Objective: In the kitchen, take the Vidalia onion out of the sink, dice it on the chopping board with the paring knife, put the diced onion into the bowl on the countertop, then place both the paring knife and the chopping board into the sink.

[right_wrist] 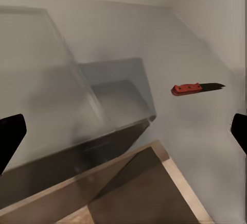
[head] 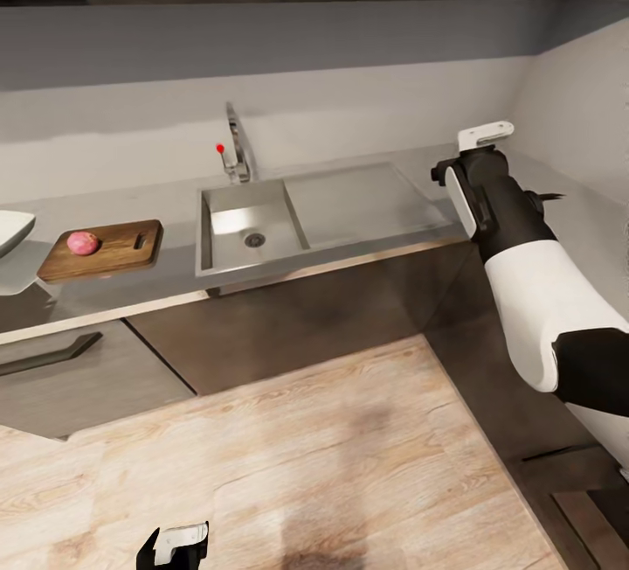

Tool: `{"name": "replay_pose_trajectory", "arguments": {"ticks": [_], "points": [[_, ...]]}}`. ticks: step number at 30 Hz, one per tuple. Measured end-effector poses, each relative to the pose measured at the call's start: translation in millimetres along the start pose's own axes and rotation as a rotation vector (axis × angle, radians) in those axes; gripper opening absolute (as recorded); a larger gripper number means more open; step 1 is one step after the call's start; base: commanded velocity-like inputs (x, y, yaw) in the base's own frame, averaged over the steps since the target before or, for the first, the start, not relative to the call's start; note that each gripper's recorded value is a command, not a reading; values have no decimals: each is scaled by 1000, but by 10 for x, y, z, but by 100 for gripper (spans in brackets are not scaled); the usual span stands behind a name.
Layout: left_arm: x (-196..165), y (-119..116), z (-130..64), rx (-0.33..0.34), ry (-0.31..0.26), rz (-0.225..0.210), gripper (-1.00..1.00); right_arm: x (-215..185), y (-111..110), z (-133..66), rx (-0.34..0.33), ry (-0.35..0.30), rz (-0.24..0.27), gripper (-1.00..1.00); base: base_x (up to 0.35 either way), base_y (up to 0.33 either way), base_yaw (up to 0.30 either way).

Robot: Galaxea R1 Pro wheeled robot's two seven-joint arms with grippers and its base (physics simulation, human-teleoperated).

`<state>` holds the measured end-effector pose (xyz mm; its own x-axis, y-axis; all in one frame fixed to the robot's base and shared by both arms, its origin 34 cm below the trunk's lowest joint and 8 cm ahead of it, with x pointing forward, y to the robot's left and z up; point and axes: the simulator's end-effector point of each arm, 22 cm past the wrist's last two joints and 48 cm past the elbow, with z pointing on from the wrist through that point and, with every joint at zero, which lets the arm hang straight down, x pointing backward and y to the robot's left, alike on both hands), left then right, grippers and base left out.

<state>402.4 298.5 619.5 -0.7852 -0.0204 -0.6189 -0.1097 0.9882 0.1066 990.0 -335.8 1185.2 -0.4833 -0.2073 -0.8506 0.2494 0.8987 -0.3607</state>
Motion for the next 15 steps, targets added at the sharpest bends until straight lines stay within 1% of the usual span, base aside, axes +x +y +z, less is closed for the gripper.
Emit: {"name": "replay_pose_trajectory", "arguments": {"ticks": [15], "points": [[-113, 10, -79, 0, -22, -3, 100, -150, -118, -167, 7, -17, 7, 100, 0, 0, -76]]}}
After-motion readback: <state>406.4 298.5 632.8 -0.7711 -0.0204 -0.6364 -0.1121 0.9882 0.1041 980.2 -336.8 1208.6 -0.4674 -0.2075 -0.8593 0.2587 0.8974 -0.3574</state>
